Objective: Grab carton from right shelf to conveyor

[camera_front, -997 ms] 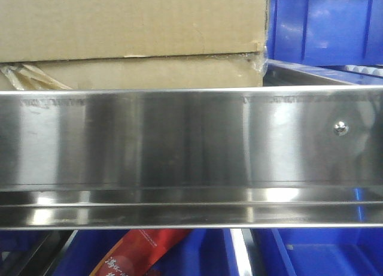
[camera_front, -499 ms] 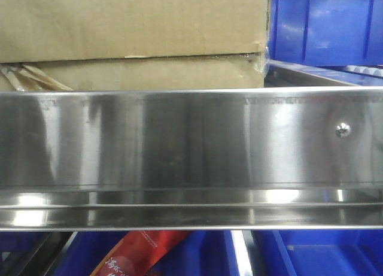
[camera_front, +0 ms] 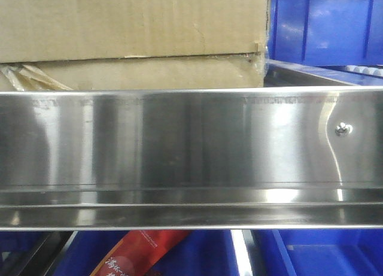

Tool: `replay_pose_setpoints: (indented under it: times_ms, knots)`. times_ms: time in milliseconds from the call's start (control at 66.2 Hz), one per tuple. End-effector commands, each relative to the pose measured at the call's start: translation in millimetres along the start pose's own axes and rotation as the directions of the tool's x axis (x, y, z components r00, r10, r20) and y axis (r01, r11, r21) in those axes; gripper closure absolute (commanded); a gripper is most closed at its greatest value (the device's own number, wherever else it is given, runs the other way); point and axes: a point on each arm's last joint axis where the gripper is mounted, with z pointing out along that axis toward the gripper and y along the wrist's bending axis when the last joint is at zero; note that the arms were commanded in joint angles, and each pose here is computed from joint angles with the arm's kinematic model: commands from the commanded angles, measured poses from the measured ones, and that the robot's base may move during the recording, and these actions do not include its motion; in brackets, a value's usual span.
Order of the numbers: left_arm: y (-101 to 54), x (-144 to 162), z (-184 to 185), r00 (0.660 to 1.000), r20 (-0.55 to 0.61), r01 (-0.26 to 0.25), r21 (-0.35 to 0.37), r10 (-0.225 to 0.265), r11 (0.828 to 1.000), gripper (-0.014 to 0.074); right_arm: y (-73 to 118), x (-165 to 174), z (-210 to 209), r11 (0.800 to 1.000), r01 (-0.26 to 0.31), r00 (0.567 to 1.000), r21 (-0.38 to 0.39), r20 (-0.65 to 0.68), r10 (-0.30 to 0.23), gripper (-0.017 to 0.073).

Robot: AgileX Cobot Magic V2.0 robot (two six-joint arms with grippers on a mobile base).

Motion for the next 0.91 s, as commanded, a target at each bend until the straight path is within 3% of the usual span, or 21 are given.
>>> replay_pose_setpoints:
  times_ms: [0,106,257,332,423,544,756,892]
  knots:
    - [-5.0,-13.4,14.1,0.999,-0.051,0.000,0.058,0.003,0.998,0.0169,11.2,-13.8,22.5,0.996,0.005,0.998,-0.090,-0.062,-0.010,-0.0010]
    - [-1.1,-33.1,42.8,0.988,-0.142,0.071,0.030,-0.066,0.997,0.0169,30.3,-33.8,57.1,0.981,0.003,0.987,-0.193,-0.155,-0.034,-0.0010]
    - [13.5,-51.3,70.5,0.945,-0.279,0.145,-0.113,-0.171,0.983,0.0169,41.6,-51.2,100.8,0.975,-0.019,0.949,-0.220,-0.310,-0.051,-0.0010]
    - [20.7,-55.9,84.0,0.919,-0.349,0.125,-0.190,-0.186,0.974,0.0169,45.7,-64.0,120.3,0.976,-0.056,0.928,-0.212,-0.371,-0.027,-0.0010]
    - [25.9,-59.6,100.0,0.884,-0.404,0.135,-0.263,-0.236,0.955,0.0169,48.8,-67.6,145.5,0.979,-0.093,0.882,-0.179,-0.472,-0.003,-0.0010]
    - [34.2,-61.2,122.5,0.855,-0.438,0.137,-0.328,-0.279,0.935,0.0169,47.3,-68.8,176.9,0.992,-0.068,0.805,-0.104,-0.594,-0.007,-0.0010]
    - [55.7,-42.9,153.6,0.785,-0.479,0.225,-0.371,-0.394,0.901,0.0169,56.0,-68.5,223.1,0.992,-0.071,0.813,-0.105,-0.582,-0.003,-0.0010]
    - [68.4,-29.7,169.9,0.761,-0.513,0.190,-0.408,-0.397,0.893,0.0169,56.2,-48.7,245.0,0.995,-0.066,0.780,-0.077,-0.625,0.003,-0.0010]
